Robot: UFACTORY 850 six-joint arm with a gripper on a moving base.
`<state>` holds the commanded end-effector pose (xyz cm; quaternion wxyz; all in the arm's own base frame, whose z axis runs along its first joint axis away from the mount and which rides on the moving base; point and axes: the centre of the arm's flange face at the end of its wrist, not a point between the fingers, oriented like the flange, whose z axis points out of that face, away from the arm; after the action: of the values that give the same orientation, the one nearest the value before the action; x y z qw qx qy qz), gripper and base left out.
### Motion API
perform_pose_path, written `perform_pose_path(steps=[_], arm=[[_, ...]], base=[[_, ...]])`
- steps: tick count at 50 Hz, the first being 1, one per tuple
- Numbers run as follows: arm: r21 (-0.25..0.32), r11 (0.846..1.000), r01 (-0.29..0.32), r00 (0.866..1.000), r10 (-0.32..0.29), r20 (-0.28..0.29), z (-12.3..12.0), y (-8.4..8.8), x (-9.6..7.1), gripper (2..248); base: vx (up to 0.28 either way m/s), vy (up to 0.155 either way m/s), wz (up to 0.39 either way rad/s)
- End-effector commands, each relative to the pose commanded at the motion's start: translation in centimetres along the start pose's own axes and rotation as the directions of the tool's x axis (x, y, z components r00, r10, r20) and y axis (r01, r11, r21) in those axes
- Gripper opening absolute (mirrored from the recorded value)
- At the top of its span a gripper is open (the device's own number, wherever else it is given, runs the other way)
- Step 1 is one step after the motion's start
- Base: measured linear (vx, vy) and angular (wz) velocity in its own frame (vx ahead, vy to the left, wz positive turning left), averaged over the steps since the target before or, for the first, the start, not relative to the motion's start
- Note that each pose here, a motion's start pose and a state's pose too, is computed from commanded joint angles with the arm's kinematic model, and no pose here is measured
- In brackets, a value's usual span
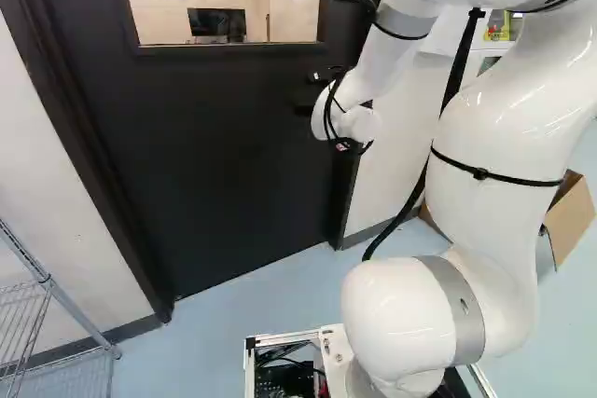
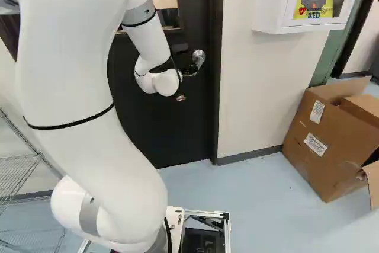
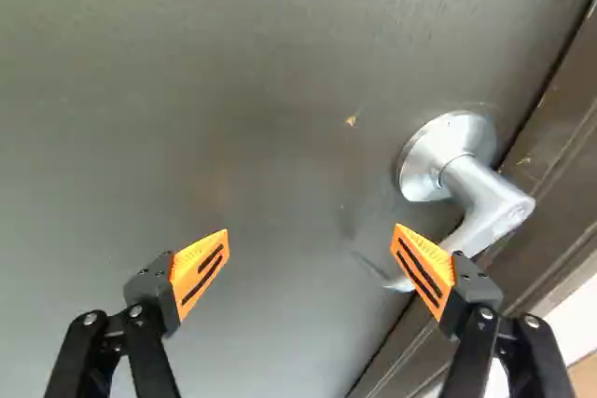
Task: Open the door and move inside
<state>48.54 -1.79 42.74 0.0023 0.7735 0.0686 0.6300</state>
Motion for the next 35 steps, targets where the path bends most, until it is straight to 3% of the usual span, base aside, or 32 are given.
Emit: perform_pose_path(steps=[35], arm=[[0.012,1.0,-0.008,0.997,0.007,0.072,1.1,-0.3,-3.4,247]], base=[[0.0,0.0,0.0]])
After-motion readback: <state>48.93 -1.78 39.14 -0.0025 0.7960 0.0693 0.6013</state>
